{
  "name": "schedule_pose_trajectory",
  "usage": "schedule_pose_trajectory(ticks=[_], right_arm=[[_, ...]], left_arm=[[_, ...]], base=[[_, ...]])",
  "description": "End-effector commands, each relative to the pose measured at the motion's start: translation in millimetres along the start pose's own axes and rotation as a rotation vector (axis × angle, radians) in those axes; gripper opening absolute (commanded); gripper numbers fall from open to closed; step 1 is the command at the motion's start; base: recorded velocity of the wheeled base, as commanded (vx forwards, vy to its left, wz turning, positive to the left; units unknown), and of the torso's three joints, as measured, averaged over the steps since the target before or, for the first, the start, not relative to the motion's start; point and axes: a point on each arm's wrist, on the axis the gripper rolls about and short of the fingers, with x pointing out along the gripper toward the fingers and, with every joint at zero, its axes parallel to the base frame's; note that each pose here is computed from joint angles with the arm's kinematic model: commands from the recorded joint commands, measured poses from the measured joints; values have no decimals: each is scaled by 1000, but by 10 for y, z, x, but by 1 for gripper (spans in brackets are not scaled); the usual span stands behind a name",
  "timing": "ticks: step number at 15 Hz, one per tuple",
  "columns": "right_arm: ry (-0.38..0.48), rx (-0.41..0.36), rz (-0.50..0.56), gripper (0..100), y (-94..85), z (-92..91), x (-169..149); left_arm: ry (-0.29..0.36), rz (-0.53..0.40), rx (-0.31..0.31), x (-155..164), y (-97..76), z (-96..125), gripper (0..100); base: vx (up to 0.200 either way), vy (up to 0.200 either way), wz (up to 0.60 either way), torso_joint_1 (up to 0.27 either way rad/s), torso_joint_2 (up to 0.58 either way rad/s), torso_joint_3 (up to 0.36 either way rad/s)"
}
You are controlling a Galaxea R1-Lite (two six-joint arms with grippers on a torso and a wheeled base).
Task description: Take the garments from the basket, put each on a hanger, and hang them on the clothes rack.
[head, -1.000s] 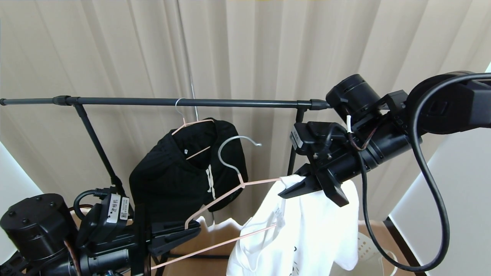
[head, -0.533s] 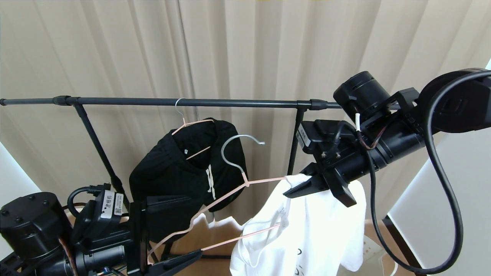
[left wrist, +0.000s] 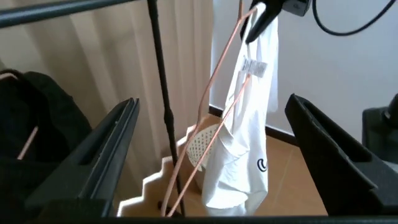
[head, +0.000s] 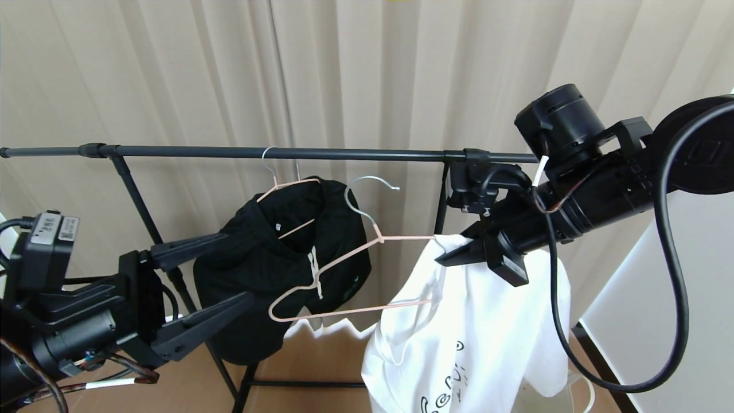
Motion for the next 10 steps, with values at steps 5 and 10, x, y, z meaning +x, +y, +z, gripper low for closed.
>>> schedule_pose_trajectory(ticks=[5,10], right_arm=[[-45,25,-128,0,72,-48,-53],[-96,136,-315,0,260,-238,70]], left_arm=[[198,166,-197,-90,26,416,100],[419,263,-202,368,-264,108,100]], base=[[0,0,0,0,0,0],[0,0,0,0,0,0]])
